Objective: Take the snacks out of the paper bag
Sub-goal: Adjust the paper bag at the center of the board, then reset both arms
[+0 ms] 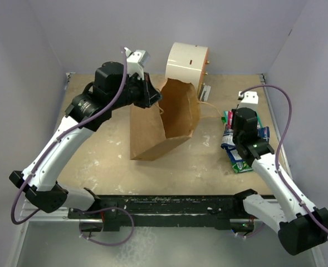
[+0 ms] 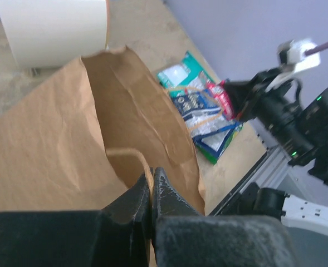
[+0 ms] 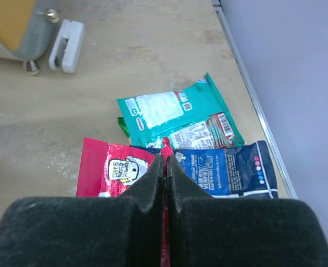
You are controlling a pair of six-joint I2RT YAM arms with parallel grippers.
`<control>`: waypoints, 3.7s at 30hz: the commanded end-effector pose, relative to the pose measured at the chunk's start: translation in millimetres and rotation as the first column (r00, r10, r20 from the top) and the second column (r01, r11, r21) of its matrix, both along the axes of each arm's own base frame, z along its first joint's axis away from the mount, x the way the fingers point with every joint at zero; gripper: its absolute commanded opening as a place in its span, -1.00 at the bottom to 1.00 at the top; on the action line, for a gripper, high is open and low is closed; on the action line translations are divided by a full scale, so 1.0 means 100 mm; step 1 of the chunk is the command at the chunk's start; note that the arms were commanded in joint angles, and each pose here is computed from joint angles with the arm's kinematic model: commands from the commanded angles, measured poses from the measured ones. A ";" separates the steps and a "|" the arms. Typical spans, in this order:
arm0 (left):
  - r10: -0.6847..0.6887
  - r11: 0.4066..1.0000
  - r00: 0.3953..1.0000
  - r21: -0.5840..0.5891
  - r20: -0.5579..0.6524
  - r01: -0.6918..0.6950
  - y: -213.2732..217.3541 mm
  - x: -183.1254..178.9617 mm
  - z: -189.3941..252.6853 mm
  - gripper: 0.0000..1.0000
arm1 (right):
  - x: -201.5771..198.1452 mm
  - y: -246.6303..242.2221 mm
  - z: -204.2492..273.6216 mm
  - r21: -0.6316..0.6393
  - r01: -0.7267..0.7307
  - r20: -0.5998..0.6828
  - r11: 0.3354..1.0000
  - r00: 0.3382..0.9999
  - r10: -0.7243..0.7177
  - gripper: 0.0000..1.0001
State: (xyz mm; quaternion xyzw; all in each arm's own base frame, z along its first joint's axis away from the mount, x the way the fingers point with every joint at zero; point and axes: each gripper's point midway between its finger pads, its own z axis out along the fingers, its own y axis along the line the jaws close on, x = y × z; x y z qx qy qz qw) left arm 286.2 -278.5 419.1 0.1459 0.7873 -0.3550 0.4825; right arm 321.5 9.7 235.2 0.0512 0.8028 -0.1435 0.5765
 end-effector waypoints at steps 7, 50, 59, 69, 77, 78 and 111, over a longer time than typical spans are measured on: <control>0.067 0.997 0.998 0.048 -0.019 -0.066 0.31 0.01 -0.18 -1.00 | 0.16 -0.04 0.39 0.090 -0.012 0.083 0.996 0.997 0.005 -1.00; -0.149 0.952 0.953 -0.299 -0.262 0.067 0.17 -0.21 -0.29 -1.00 | 0.57 -1.07 -0.82 0.026 0.207 -0.144 0.978 0.969 -0.201 -1.00; 0.022 0.987 0.945 -0.143 -0.325 -0.072 0.45 -0.18 -0.59 -0.73 | 0.53 -1.07 -1.09 0.040 0.239 -0.220 0.970 0.949 -0.225 -1.00; 0.078 0.992 0.969 -0.081 -0.233 -0.100 0.61 -0.18 -0.39 0.41 | 0.40 -1.10 -1.17 0.007 0.254 -0.306 0.967 0.921 -0.240 -0.50; 0.157 0.987 0.967 0.011 -0.200 -0.158 0.82 -0.20 -0.35 0.98 | 0.30 -1.04 -0.94 0.019 0.224 -0.328 0.974 0.922 -0.205 0.24; 0.185 0.983 0.963 0.033 -0.195 -0.182 0.88 -0.19 -0.36 0.98 | 0.28 -1.05 -0.85 0.004 0.216 -0.320 0.976 0.925 -0.203 0.30; 0.541 0.838 0.793 -0.105 0.280 -0.535 1.96 -0.51 1.08 0.98 | -1.41 0.63 3.08 0.354 -0.571 0.394 0.741 0.809 0.436 0.99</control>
